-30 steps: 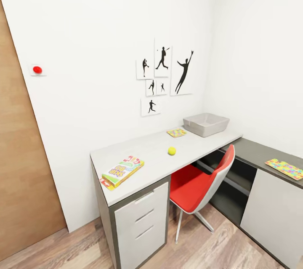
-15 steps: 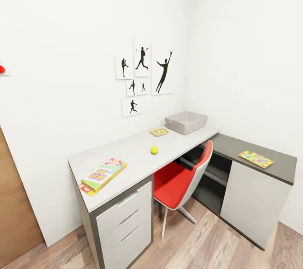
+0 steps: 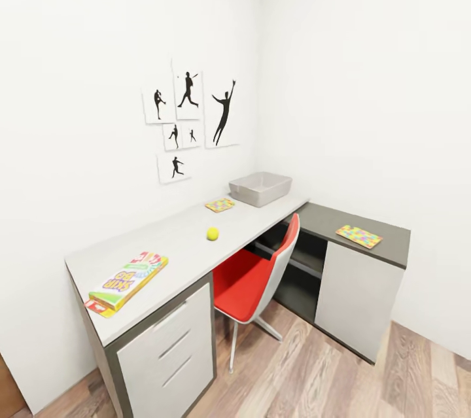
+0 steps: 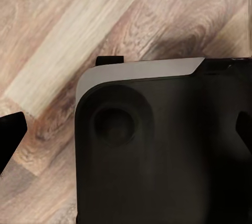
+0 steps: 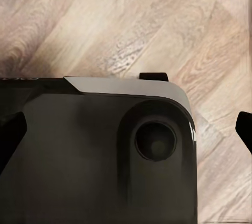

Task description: Put all the toys in the child's room - the three board games (two on the bed and one on the table), the two jigsaw puzzles on the table, and the tennis ball on the table - inside the toy box on the table in the child's room.

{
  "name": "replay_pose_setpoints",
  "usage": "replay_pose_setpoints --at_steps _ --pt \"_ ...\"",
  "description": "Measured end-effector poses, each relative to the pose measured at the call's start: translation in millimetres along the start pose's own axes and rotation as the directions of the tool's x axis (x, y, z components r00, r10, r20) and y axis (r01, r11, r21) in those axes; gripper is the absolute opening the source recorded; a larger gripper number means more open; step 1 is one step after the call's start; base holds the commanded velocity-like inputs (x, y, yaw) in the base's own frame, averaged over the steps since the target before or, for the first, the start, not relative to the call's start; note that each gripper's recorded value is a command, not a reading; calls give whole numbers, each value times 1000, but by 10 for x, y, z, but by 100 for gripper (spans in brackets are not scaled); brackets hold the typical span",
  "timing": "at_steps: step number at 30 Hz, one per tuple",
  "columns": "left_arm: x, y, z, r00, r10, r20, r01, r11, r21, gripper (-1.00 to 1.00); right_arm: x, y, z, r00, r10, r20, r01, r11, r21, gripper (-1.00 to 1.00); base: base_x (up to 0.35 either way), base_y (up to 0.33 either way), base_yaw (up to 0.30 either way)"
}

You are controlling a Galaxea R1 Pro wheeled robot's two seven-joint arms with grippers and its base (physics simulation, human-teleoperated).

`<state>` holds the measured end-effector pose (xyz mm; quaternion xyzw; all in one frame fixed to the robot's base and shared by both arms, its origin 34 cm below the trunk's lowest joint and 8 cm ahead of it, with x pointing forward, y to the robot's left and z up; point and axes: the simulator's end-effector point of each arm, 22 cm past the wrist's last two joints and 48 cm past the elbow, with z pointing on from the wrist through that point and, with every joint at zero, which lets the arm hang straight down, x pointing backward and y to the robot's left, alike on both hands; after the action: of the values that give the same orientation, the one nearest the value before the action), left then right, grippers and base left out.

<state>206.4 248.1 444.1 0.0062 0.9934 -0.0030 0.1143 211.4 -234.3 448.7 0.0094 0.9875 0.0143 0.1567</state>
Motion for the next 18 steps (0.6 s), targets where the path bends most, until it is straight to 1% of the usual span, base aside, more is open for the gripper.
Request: replay_pose_setpoints --at_steps 18 --pt "5 -5 0 1000 0 -1 0 1000 1 100 -3 20 0 1000 1 1 -1 1000 2 100 0 0 -284"
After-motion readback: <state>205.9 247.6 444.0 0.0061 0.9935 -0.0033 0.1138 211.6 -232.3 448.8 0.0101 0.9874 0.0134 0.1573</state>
